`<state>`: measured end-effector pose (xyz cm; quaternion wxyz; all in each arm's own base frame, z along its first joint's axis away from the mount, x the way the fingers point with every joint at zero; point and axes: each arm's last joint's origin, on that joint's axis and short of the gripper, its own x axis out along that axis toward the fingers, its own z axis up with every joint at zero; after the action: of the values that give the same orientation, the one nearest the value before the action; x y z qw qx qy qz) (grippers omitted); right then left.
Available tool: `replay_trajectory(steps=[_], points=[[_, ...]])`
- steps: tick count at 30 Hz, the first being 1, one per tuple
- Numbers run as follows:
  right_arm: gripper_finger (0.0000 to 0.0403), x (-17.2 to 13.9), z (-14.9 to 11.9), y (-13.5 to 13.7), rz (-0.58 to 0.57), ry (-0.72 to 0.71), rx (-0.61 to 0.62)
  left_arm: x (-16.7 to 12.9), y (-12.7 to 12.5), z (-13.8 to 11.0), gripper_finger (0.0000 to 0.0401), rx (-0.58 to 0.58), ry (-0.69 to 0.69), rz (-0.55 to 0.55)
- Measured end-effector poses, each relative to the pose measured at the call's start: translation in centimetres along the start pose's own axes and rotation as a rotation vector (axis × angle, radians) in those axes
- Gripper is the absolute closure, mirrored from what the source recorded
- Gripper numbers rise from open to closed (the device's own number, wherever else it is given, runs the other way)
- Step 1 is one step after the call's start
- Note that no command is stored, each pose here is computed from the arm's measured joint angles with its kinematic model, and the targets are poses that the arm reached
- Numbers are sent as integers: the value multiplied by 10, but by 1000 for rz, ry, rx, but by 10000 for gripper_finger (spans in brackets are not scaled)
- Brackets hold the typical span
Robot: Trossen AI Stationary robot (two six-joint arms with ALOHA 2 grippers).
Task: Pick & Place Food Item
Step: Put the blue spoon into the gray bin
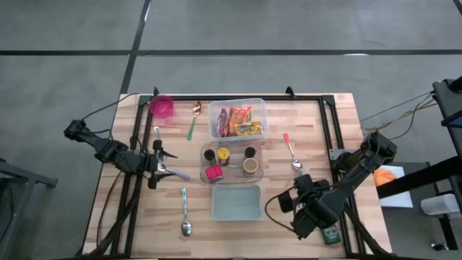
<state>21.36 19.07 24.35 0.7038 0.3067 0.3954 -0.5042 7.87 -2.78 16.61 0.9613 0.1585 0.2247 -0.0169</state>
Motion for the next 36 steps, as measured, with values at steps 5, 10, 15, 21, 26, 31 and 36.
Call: replay_trajectory(steps=[5,10,15,21,26,31,36], points=[[12,14,-9,-11,-74,11,115,0,0,0,85,0,0,0],[12,30,-17,-18,-152,77,166,0,0,0,85,0,0,0],[12,48,-24,-26,-168,66,250,0,0,0,84,0,0,0],[12,71,-33,-30,-132,101,279,0,0,0,84,0,0,0],[12,87,-36,-37,-142,107,297,0,0,0,84,0,0,0],[12,94,-34,-39,-187,123,316,0,0,0,84,0,0,0],[12,100,-35,-37,-216,137,331,0,0,0,84,0,0,0]])
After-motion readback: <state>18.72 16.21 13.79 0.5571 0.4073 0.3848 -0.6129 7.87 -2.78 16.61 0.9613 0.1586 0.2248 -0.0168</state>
